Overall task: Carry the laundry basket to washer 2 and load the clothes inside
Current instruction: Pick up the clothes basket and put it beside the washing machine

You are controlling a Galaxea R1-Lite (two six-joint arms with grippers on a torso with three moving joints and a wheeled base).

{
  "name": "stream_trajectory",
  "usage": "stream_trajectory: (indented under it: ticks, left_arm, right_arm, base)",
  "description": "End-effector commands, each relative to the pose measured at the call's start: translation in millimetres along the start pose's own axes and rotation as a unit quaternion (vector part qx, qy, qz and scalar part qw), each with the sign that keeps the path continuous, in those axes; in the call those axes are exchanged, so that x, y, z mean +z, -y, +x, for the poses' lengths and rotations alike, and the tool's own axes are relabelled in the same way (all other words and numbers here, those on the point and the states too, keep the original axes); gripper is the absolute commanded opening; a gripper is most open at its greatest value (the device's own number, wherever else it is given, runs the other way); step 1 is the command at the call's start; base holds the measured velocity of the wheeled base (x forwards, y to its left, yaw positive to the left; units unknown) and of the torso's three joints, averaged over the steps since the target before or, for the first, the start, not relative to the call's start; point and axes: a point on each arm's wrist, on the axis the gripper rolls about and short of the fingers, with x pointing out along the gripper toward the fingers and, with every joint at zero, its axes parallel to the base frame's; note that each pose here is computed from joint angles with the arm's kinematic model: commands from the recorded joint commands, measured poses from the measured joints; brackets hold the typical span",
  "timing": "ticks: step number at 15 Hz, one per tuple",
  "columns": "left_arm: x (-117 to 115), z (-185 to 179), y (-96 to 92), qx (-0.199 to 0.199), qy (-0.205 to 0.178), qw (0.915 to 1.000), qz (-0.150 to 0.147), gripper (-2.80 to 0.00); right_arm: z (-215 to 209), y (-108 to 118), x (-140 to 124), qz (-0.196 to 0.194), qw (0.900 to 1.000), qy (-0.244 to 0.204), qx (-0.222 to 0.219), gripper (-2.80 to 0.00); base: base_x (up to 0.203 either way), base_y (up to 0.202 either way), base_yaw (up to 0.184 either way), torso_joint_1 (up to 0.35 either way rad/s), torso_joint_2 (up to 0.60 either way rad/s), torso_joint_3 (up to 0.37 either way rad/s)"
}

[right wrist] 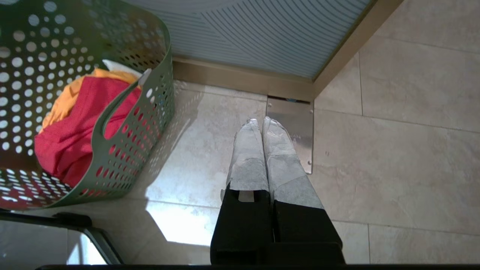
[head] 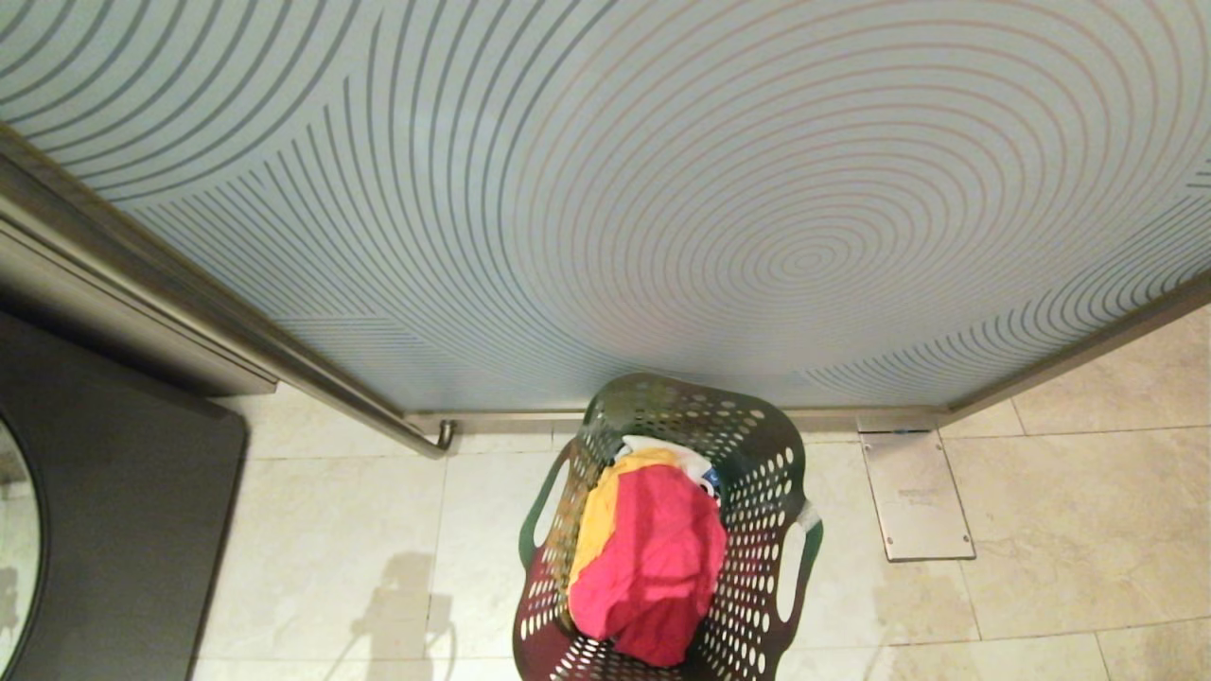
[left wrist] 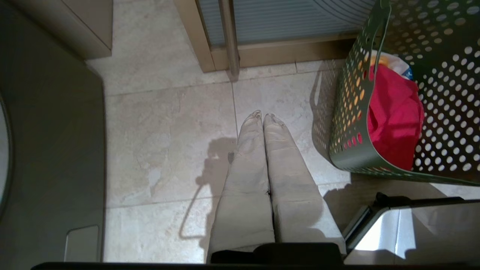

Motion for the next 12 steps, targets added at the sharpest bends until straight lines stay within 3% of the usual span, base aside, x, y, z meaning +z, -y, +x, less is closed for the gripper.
stream_trajectory:
  ticks: [1, 3, 4, 5, 7, 9, 12]
  left_arm:
    - [10, -3, -1.0, 0.002, 0.017, 0.9998, 0.005, -2.80]
    - [44, -11, -4.4, 0.005, 0.033, 0.9994, 0.008, -2.80]
    - [71, -13, -7.1, 0.005, 0.029, 0.9995, 0.008, -2.80]
    - [102, -9, -10.6, 0.006, 0.010, 0.9999, 0.008, -2.80]
    - [156, 17, -17.0, -0.009, -0.056, 0.9984, 0.006, -2.80]
    - [176, 67, -19.6, -0.039, -0.151, 0.9877, 0.000, -2.80]
    - [168, 148, -19.4, -0.068, -0.268, 0.9608, -0.012, -2.80]
  right_arm:
    - [3, -1, -6, 0.004, 1.000, -0.027, -0.001, -2.80]
    - [-1, 3, 15, -0.002, 1.000, -0.028, -0.001, -2.80]
    - [-1, 6, 39, -0.001, 1.000, -0.030, 0.000, -2.80]
    - [2, 12, 74, 0.007, 1.000, -0.031, 0.003, -2.80]
    - [39, 22, 131, 0.056, 0.995, -0.078, 0.014, -2.80]
    - [103, 29, 166, 0.121, 0.981, -0.149, 0.017, -2.80]
    - [196, 23, 155, 0.191, 0.941, -0.278, 0.034, -2.80]
  base:
    - [0.000, 0.000, 0.000, 0.000, 0.00, 0.000]
    - [0.000, 0.000, 0.000, 0.000, 0.00, 0.000]
    - [0.000, 0.000, 0.000, 0.000, 0.00, 0.000]
    - [0.000, 0.000, 0.000, 0.000, 0.00, 0.000]
    - [0.000, 0.000, 0.000, 0.000, 0.00, 0.000]
    - [0.000, 0.000, 0.000, 0.000, 0.00, 0.000]
    - [0.000, 0.000, 0.000, 0.000, 0.00, 0.000]
